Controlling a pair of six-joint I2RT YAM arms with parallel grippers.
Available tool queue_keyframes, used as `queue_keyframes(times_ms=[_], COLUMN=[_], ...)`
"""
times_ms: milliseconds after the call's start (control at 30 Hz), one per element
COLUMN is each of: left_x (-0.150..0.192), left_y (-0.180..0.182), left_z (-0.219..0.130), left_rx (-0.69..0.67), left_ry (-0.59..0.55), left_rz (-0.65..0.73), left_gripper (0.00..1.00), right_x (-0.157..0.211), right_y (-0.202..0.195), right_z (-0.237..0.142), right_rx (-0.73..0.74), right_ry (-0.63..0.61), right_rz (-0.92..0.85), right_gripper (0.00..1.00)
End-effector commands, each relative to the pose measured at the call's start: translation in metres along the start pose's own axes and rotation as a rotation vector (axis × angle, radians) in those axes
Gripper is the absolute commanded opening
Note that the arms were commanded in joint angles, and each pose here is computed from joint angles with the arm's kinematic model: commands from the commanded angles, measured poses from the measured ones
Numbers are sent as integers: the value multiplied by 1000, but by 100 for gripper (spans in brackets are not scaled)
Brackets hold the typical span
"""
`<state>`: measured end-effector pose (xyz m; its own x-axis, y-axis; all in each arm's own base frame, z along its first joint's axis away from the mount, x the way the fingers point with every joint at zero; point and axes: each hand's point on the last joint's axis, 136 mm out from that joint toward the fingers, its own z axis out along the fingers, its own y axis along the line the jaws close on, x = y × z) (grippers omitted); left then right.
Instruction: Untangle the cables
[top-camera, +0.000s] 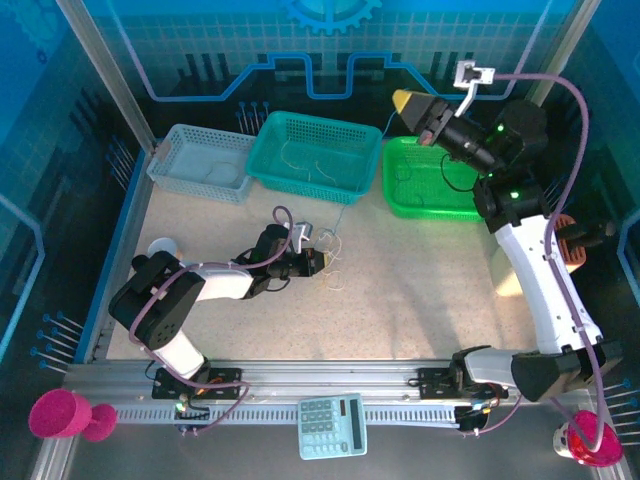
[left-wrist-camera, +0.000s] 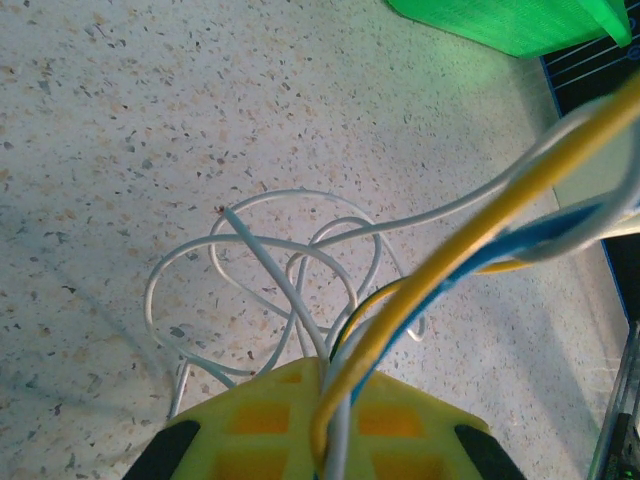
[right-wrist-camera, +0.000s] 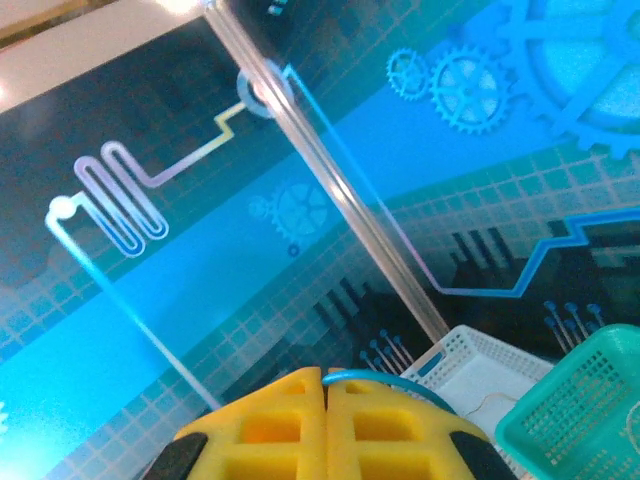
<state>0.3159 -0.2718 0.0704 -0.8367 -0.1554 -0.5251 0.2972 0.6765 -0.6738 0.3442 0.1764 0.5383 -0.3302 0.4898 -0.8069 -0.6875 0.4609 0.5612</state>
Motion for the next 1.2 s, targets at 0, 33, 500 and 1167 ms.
queue_keyframes(times_ms=[0, 33, 500, 1167], left_x=[3, 4, 5, -19], left_y=[1, 1, 2, -27], left_z=[-3, -3, -6, -29], left_rx=[-2, -2, -7, 32], left_ry=[-3, -3, -2, -60], left_rz=[4, 4, 5, 52], left_gripper=[0, 0, 0, 74], right_x=[-29, -35, -121, -44], right_y=[3, 1, -15, 2], right_z=[-7, -9, -52, -30], right_rx=[-5, -1, 62, -91], right_ry=[-71, -84, -296, -80], right_rz=[-8, -5, -1, 72], right_gripper=[0, 0, 0, 0])
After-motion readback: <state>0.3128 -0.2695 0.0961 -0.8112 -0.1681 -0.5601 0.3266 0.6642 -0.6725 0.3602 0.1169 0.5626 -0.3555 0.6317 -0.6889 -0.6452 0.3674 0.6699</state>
